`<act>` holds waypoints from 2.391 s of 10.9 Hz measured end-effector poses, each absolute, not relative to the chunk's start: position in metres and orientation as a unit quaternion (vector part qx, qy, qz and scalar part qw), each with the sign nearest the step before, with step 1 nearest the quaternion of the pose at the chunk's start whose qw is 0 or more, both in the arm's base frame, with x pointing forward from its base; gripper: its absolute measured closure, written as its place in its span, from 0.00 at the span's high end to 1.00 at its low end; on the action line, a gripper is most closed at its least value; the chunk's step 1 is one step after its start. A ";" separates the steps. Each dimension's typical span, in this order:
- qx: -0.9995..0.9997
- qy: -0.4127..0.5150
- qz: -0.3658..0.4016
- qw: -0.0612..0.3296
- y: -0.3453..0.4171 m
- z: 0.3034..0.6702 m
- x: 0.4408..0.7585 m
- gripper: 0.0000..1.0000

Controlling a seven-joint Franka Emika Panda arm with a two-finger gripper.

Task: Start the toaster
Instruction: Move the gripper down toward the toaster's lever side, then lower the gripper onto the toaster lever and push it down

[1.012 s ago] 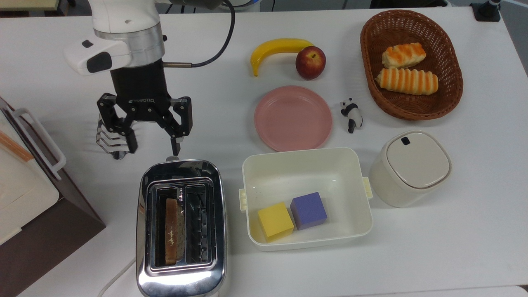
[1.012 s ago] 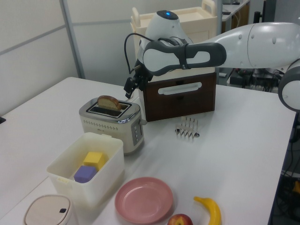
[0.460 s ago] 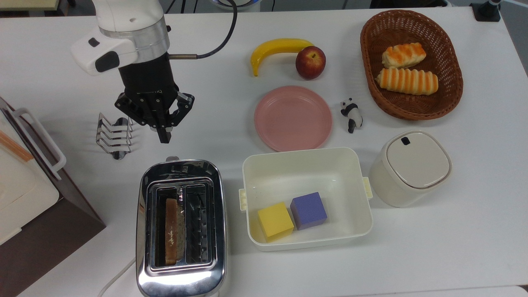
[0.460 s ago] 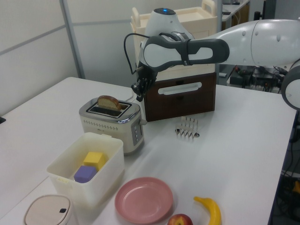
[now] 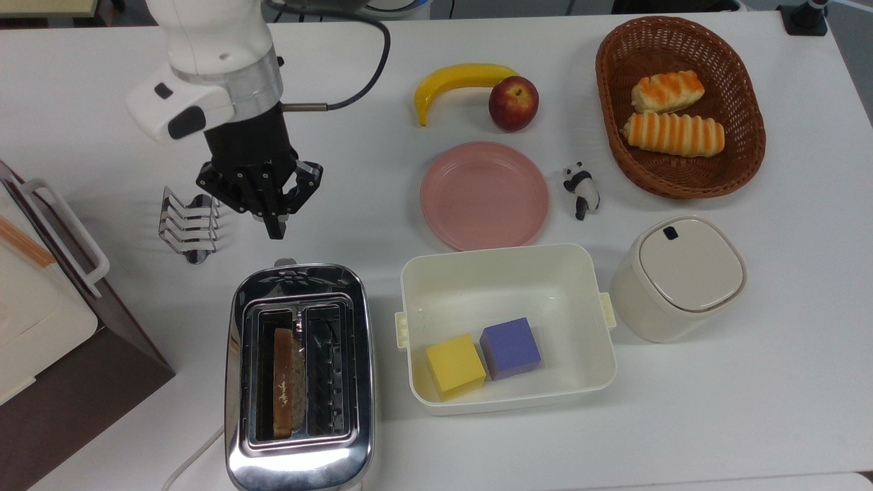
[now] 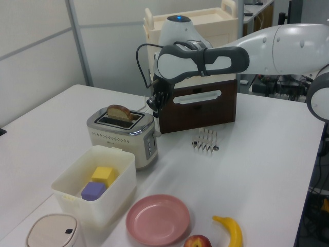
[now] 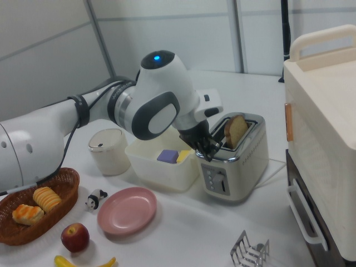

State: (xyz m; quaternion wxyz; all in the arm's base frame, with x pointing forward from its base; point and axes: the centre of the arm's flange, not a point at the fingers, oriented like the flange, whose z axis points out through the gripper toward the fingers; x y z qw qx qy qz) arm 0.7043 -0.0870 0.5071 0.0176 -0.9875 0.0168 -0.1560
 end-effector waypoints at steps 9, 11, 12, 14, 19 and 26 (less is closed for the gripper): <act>-0.995 0.007 -0.103 0.016 -0.100 0.435 0.711 0.01; -0.995 0.007 -0.098 0.017 -0.100 0.428 0.712 0.01; -0.995 0.007 -0.097 0.017 -0.100 0.426 0.713 0.01; -0.995 0.007 -0.095 0.017 -0.100 0.424 0.713 0.01; -0.995 0.008 -0.096 0.015 -0.101 0.413 0.717 0.01; -0.995 -0.011 -0.098 -0.011 -0.097 0.379 0.727 0.01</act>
